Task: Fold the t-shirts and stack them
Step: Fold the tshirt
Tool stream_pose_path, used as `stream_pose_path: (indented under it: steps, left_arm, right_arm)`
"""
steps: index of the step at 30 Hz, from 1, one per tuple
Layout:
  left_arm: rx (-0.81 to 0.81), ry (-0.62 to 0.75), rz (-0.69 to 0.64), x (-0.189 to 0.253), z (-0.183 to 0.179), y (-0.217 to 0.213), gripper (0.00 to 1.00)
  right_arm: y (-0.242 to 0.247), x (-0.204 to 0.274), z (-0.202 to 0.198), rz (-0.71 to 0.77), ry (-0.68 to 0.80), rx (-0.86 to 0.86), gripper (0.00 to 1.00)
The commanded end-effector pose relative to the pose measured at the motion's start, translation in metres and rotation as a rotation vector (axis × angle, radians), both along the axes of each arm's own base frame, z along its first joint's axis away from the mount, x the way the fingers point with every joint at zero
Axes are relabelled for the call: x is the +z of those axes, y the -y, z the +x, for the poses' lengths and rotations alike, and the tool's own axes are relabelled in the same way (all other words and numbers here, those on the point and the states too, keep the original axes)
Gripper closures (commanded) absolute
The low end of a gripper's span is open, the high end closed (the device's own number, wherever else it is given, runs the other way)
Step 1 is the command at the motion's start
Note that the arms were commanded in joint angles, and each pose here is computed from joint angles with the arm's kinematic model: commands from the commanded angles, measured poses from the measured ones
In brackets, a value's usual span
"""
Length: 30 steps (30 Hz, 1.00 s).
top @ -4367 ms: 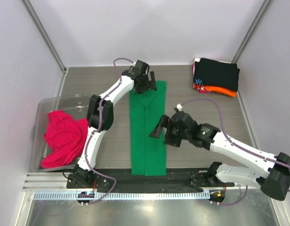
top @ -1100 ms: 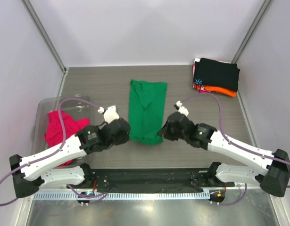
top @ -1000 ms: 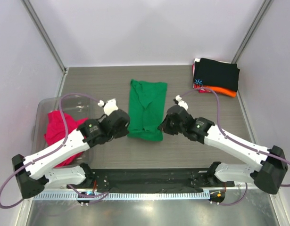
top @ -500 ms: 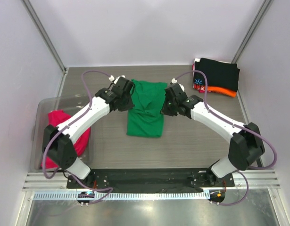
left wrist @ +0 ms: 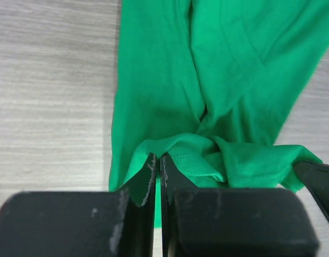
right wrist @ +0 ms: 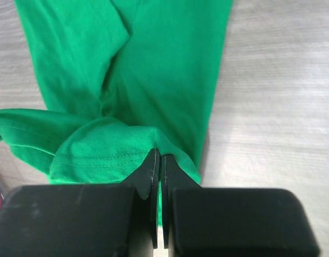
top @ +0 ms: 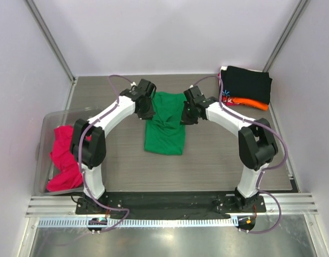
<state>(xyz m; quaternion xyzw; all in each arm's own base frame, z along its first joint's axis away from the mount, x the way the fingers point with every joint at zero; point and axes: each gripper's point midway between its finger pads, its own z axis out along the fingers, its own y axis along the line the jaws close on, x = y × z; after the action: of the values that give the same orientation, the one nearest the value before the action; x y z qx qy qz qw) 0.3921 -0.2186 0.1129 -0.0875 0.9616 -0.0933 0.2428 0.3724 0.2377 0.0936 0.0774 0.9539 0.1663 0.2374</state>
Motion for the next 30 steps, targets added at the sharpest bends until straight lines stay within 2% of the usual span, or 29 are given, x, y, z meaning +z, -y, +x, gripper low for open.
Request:
stream_pose_path:
  steps: [1, 2, 3, 4, 5, 6, 7, 8, 9, 12, 13, 14, 15, 18, 19, 21, 22, 23, 24, 26, 30]
  left_arm:
    - [-0.013, 0.022, -0.015, 0.006, 0.027, -0.001, 0.98]
    - [-0.012, 0.010, -0.022, 0.003, 0.032, -0.001, 0.94]
    - [-0.014, -0.024, -0.019, -0.012, 0.039, -0.002, 0.85]
    - [-0.005, -0.062, -0.025, -0.018, 0.044, -0.009, 0.75]
    - [-0.023, -0.025, -0.046, -0.001, 0.062, -0.004, 0.60]
    - [-0.032, -0.081, -0.048, -0.019, 0.066, -0.003, 0.42]
    - [-0.025, -0.084, -0.044, 0.000, 0.072, -0.008, 0.36]
    - [-0.027, -0.104, -0.032, 0.001, 0.071, -0.010, 0.33]
    - [-0.026, -0.113, -0.009, 0.003, 0.070, -0.014, 0.31]
    - [0.003, -0.100, 0.007, 0.015, 0.053, -0.027, 0.30]
    - [0.006, -0.008, -0.034, 0.044, 0.054, -0.026, 0.30]
    - [0.013, -0.062, -0.020, 0.022, 0.034, -0.033, 0.30]
    - [0.023, -0.059, -0.032, 0.022, 0.026, -0.034, 0.30]
    - [0.025, -0.050, -0.088, 0.022, -0.008, -0.039, 0.30]
    - [0.035, -0.031, -0.110, 0.022, -0.012, -0.039, 0.30]
    - [0.033, -0.055, -0.142, 0.012, -0.039, -0.042, 0.31]
    - [0.044, -0.078, -0.153, -0.004, -0.052, -0.044, 0.31]
    - [0.044, -0.074, -0.184, -0.004, -0.059, -0.042, 0.32]
    - [0.041, -0.023, -0.219, 0.004, -0.059, -0.039, 0.33]
    - [0.070, -0.055, -0.243, -0.012, -0.077, -0.042, 0.34]
    - [0.089, -0.026, -0.334, -0.020, -0.088, -0.035, 0.37]
  right_arm:
    - [-0.012, 0.016, 0.025, 0.044, 0.050, 0.052, 0.83]
    - [-0.011, 0.006, 0.030, 0.035, 0.031, 0.054, 0.71]
    - [-0.008, 0.008, 0.039, 0.052, 0.032, 0.051, 0.56]
    - [-0.009, 0.015, 0.051, 0.051, 0.059, 0.056, 0.41]
    - [-0.002, 0.012, 0.053, 0.022, 0.038, 0.045, 0.24]
    - [0.003, 0.004, 0.058, -0.006, 0.021, 0.040, 0.19]
    - [0.006, 0.015, 0.067, -0.010, 0.044, 0.045, 0.15]
    - [0.010, 0.016, 0.065, -0.022, 0.032, 0.049, 0.12]
    - [0.012, 0.031, 0.064, -0.021, 0.061, 0.052, 0.12]
    - [0.027, 0.025, 0.040, -0.051, 0.046, 0.040, 0.12]
    - [0.027, 0.042, 0.032, -0.018, 0.078, 0.044, 0.12]
    - [0.026, 0.045, 0.026, 0.013, 0.087, 0.039, 0.12]
    - [0.029, 0.027, 0.005, 0.018, 0.038, 0.046, 0.12]
    - [0.014, 0.040, -0.028, 0.138, 0.061, 0.073, 0.15]
    - [0.016, 0.017, -0.051, 0.148, 0.001, 0.077, 0.16]
    - [0.002, 0.022, -0.069, 0.242, 0.015, 0.094, 0.20]
    - [0.006, 0.003, -0.086, 0.241, -0.030, 0.088, 0.21]
    - [0.002, 0.004, -0.088, 0.267, -0.009, 0.091, 0.25]
    - [0.003, -0.011, -0.103, 0.276, -0.053, 0.081, 0.28]
    - [-0.002, -0.016, -0.106, 0.313, -0.048, 0.080, 0.34]
    - [-0.005, -0.035, -0.114, 0.345, -0.078, 0.074, 0.40]
